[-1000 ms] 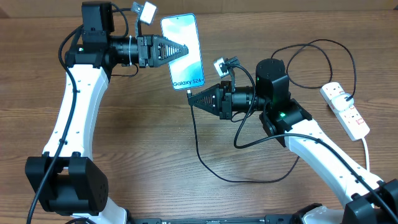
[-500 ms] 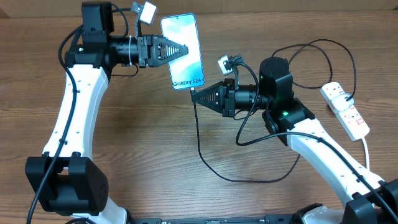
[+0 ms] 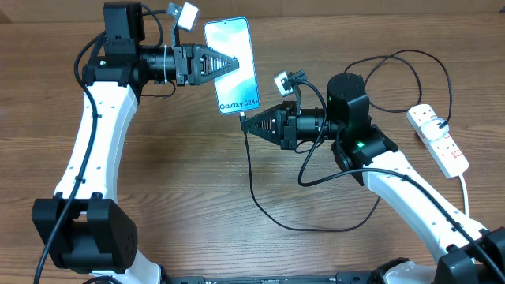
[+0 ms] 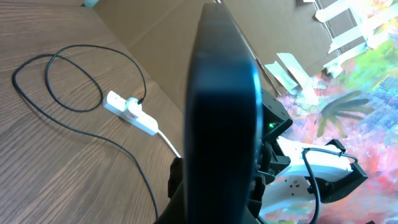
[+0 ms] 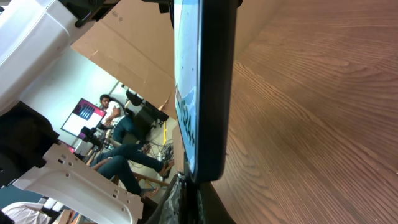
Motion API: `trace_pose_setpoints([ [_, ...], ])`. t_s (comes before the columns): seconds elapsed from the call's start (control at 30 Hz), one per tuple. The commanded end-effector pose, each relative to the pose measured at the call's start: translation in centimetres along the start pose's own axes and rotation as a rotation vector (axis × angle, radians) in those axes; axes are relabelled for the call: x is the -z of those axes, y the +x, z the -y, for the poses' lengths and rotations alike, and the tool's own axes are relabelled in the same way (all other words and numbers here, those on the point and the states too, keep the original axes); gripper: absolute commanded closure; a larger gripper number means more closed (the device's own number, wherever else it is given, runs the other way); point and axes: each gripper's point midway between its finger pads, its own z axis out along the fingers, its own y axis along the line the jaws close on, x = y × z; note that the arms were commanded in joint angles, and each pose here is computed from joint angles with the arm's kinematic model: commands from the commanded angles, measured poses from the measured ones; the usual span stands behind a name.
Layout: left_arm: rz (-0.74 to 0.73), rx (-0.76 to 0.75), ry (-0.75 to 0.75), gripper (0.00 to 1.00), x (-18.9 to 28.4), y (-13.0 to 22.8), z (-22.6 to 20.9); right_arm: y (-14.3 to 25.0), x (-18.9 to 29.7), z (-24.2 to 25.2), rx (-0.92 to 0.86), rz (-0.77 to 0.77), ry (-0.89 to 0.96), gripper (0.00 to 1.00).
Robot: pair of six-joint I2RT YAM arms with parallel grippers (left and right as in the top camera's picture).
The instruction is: Plug charger to phone and switch on socket
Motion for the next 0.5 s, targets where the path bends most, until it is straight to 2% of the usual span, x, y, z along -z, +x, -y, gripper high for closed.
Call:
trace_pose_setpoints([
  [0.0, -0.010, -0.031, 0.050, 0.96, -0.04, 0.11, 1.15, -0.47, -0.12, -0.15, 0.011, 0.012, 0.004, 0.96],
  [0.47, -0.009, -0.031, 0.049, 0.95, -0.04, 0.11, 1.14, -0.80, -0.12, -0.28, 0.029, 0.023, 0.002, 0.96],
])
